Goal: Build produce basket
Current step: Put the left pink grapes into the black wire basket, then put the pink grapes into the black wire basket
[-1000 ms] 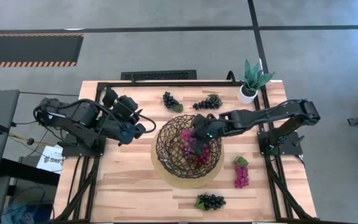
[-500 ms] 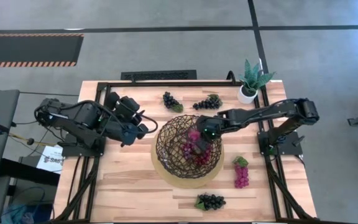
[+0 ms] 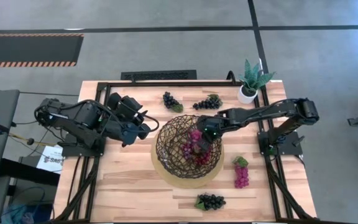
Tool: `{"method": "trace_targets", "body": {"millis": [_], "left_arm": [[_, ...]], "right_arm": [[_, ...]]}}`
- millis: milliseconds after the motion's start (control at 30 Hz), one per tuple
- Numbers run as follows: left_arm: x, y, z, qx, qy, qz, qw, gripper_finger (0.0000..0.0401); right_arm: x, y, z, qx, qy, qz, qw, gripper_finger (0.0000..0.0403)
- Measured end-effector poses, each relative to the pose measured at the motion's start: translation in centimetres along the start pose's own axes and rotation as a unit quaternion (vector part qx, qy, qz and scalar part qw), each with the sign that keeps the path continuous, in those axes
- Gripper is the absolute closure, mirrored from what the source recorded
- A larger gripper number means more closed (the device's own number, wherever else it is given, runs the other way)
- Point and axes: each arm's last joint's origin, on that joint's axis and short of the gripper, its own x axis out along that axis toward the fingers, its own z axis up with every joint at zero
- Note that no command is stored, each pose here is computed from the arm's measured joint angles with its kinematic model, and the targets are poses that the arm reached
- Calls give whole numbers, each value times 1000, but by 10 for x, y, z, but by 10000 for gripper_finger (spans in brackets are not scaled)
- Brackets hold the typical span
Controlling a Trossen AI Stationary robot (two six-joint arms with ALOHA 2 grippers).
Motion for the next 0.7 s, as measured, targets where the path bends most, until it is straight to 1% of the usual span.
{"method": "trace_targets", "body": {"millis": [100,233,467,600,700], "left_arm": [[0,0,0,0,0,0,1000,291],[0,0,0,0,0,0,1000,291],[0,1,-1,13,3,4,1000,291],[0,1,-1,27,6,1,1000,291],[0,1,-1,36,8,-1,999,291]], "right_arm": [[0,-3,1,13,12,7,1000,280],[-2,-5,4,27,20,18,999,239],[-23,5,19,29,3,44,999,164],[-45,18,24,19,33,88,995,149],[-63,28,19,15,74,92,993,148]]}}
